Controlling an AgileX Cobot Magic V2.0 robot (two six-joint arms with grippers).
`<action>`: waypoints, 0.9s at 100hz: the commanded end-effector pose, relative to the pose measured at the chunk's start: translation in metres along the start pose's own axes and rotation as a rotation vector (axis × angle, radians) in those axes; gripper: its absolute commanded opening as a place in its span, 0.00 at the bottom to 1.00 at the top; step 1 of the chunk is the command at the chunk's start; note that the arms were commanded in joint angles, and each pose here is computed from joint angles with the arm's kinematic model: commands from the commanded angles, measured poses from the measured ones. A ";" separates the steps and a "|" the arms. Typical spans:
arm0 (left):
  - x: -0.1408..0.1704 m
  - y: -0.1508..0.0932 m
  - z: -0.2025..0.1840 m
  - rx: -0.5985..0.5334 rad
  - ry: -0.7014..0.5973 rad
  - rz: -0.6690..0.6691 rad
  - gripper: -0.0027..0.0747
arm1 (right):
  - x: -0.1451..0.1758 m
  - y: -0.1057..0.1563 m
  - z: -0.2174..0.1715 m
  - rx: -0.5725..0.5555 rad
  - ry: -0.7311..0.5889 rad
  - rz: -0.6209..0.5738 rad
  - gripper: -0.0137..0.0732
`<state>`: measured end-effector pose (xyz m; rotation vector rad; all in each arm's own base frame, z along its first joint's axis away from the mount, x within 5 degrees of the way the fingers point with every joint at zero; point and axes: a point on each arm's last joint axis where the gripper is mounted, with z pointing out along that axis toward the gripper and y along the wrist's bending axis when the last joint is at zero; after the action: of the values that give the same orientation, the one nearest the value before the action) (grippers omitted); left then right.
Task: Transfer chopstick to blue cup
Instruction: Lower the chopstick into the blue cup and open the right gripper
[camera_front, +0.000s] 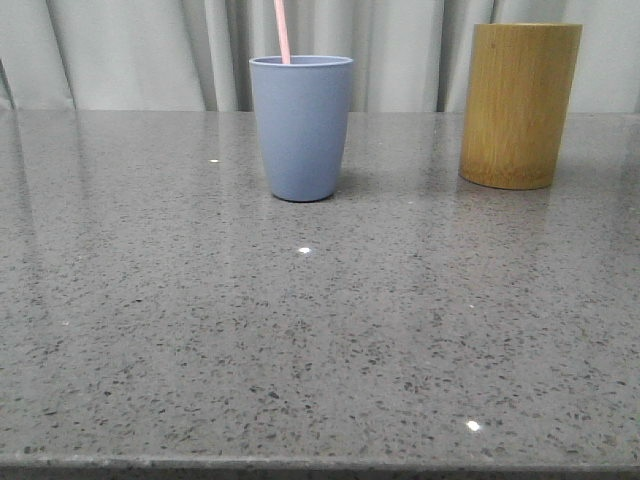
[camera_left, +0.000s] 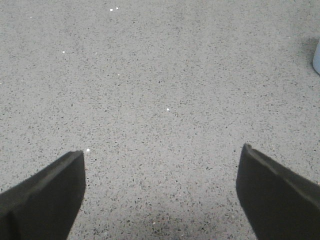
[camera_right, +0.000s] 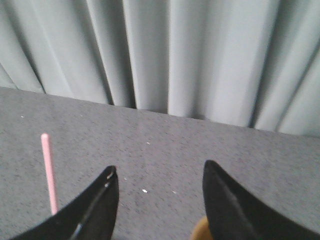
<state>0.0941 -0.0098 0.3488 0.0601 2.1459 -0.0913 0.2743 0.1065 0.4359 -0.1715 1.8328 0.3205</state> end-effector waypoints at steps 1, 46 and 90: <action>-0.011 0.000 -0.005 -0.001 -0.077 -0.012 0.81 | -0.009 -0.012 -0.037 0.036 -0.089 -0.027 0.62; -0.010 0.000 -0.005 -0.001 -0.069 -0.012 0.81 | 0.081 -0.045 -0.163 0.201 0.031 -0.001 0.62; -0.009 0.000 -0.005 -0.002 -0.061 -0.012 0.81 | 0.122 -0.048 -0.208 0.202 -0.028 0.009 0.62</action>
<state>0.0930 -0.0097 0.3472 0.0609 2.1669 -0.0903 0.0615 0.0035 0.3550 -0.0089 1.8954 0.1551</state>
